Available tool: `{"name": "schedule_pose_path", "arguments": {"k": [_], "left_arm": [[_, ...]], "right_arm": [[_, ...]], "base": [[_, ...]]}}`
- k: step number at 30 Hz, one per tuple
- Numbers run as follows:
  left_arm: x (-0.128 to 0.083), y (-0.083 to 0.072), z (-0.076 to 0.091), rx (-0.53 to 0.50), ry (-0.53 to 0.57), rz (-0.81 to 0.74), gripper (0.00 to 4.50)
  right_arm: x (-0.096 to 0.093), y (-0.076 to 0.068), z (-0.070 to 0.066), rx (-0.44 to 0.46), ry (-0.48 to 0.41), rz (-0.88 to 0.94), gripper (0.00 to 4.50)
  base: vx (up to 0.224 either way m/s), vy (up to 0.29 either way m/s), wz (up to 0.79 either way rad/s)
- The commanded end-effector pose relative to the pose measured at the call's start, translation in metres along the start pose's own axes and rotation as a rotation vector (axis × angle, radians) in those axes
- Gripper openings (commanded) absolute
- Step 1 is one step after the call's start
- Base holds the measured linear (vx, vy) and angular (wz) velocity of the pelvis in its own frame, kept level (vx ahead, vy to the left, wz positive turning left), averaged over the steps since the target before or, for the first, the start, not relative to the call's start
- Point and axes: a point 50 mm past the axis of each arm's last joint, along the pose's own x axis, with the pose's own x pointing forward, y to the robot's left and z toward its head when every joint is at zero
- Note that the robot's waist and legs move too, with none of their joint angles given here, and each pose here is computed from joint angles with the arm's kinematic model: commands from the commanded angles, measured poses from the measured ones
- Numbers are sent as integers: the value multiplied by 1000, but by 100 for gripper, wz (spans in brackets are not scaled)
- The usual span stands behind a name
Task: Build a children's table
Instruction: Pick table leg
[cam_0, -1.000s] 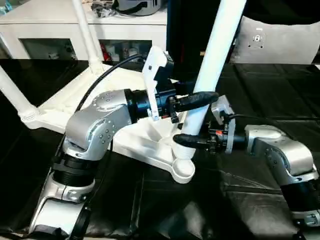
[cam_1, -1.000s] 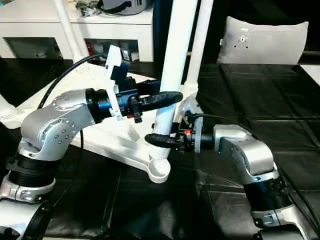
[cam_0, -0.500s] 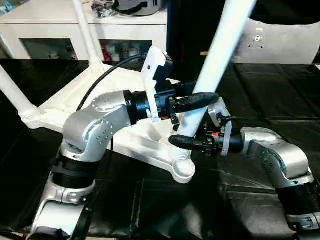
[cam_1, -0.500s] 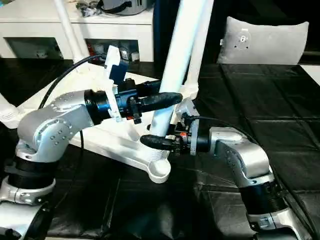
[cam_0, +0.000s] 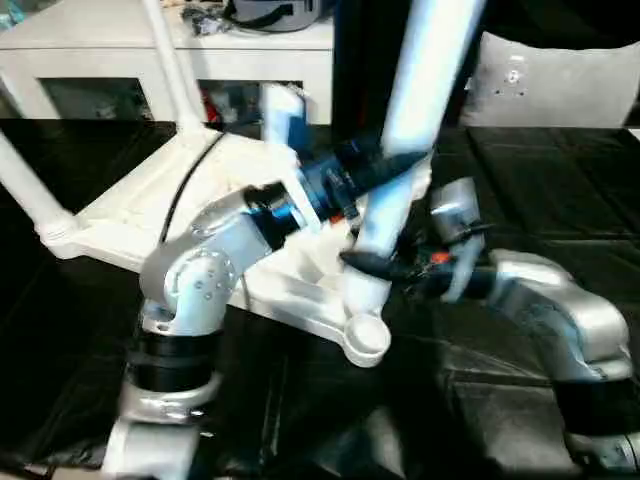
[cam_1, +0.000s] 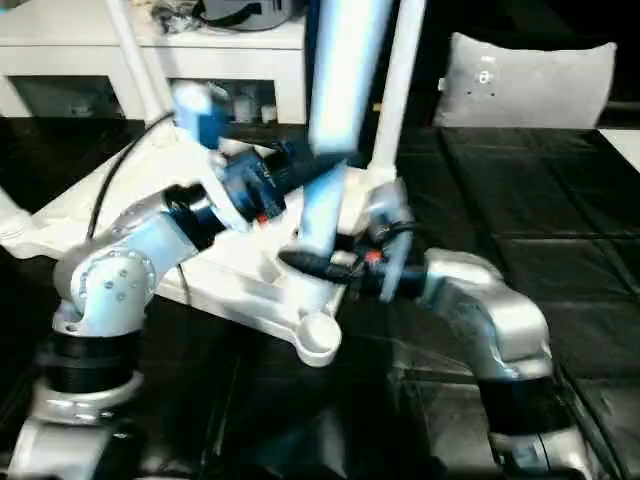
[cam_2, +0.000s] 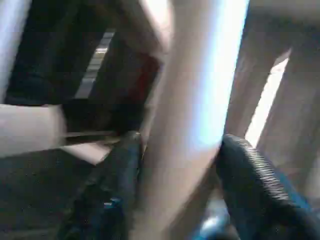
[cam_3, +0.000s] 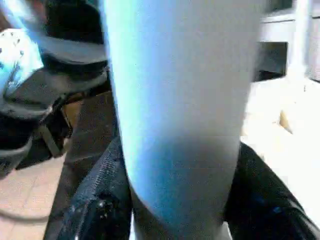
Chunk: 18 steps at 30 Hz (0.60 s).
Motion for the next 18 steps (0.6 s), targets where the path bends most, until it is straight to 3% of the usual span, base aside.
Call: {"name": "schedule_pose_path", "arguments": {"k": [1,5,8,10,16,18], "left_arm": [[13,-17,-8,24,99,-136,291],[2,-12,-26,183,318,-101,292],[-2,-12,-28,185,353,-103,327],[-7,-14,-25,163,336,-103,344],[-18,-14,-2,97,124,-140,341],[-25,-10,2,81,83,-129,368]], "right_arm": [[-8,-8,-17,64,56,-99,191],[-10,-10,-19,42,80,-120,191],[-10,-10,-20,36,87,-121,191],[-11,-11,-20,33,87,-124,191],[-16,-10,-16,22,47,-152,191],[-17,-11,-12,24,5,-199,190]], "base": [[0,0,0],[0,0,0],[0,0,0],[0,0,0],[0,0,0],[0,0,0]]}}
